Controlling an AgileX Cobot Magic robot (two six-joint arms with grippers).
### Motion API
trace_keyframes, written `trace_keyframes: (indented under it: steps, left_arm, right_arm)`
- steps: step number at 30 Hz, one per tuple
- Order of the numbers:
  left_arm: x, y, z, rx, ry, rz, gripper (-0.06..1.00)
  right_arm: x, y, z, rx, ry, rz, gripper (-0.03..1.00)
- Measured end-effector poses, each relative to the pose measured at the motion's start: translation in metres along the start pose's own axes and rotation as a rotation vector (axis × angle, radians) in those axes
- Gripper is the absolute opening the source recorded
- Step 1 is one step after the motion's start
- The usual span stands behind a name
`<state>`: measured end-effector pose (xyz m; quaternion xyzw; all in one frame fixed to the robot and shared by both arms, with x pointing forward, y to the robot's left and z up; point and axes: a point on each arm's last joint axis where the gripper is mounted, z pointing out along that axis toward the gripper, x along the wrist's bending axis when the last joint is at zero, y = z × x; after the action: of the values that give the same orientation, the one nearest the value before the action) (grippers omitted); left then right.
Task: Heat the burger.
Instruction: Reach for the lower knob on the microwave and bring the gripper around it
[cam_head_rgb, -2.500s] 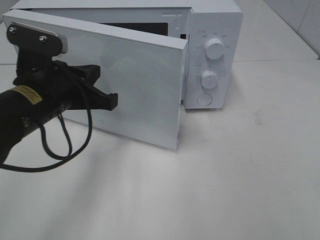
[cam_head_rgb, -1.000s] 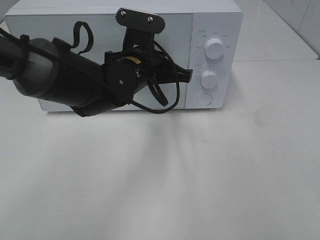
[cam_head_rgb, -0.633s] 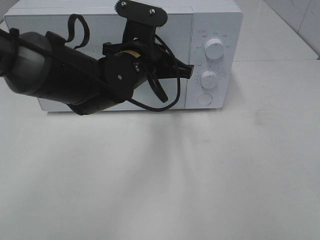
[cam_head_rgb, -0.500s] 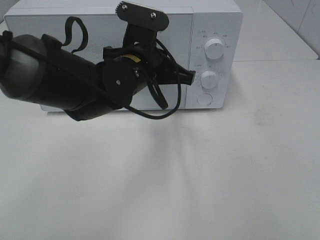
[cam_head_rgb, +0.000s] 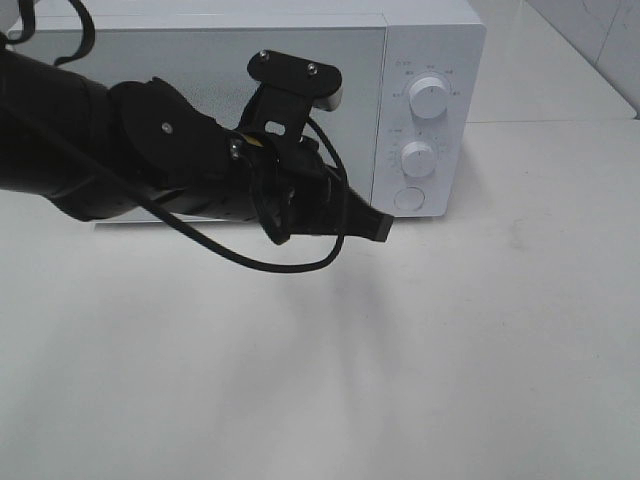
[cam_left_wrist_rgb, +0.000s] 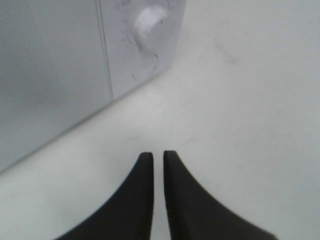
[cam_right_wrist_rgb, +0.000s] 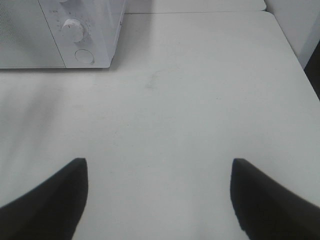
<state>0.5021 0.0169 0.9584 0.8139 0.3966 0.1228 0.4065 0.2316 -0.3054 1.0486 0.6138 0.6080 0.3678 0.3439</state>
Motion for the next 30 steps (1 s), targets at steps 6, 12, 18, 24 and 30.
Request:
trace_keyframes:
  steps: [6, 12, 18, 24, 30]
  left_arm:
    - [0.016, -0.012, -0.006, 0.180, -0.092, -0.068, 0.56]
    - [0.038, -0.011, -0.030, 0.310, -0.149, -0.173, 0.96]
    - [0.057, -0.010, -0.064, 0.437, -0.102, -0.214, 0.98]
    - [0.086, -0.009, -0.099, 0.516, 0.039, -0.244, 0.98]
    - [0.120, -0.012, -0.141, 0.549, 0.144, -0.328, 0.98]
  right_arm:
    - [0.000, 0.000, 0.000, 0.000, 0.000, 0.000, 0.76]
    - [0.000, 0.000, 0.000, 0.000, 0.000, 0.000, 0.76]
    - [0.000, 0.000, 0.000, 0.000, 0.000, 0.000, 0.76]
    - [0.000, 0.000, 0.000, 0.000, 0.000, 0.000, 0.76]
    - [0.000, 0.000, 0.000, 0.000, 0.000, 0.000, 0.76]
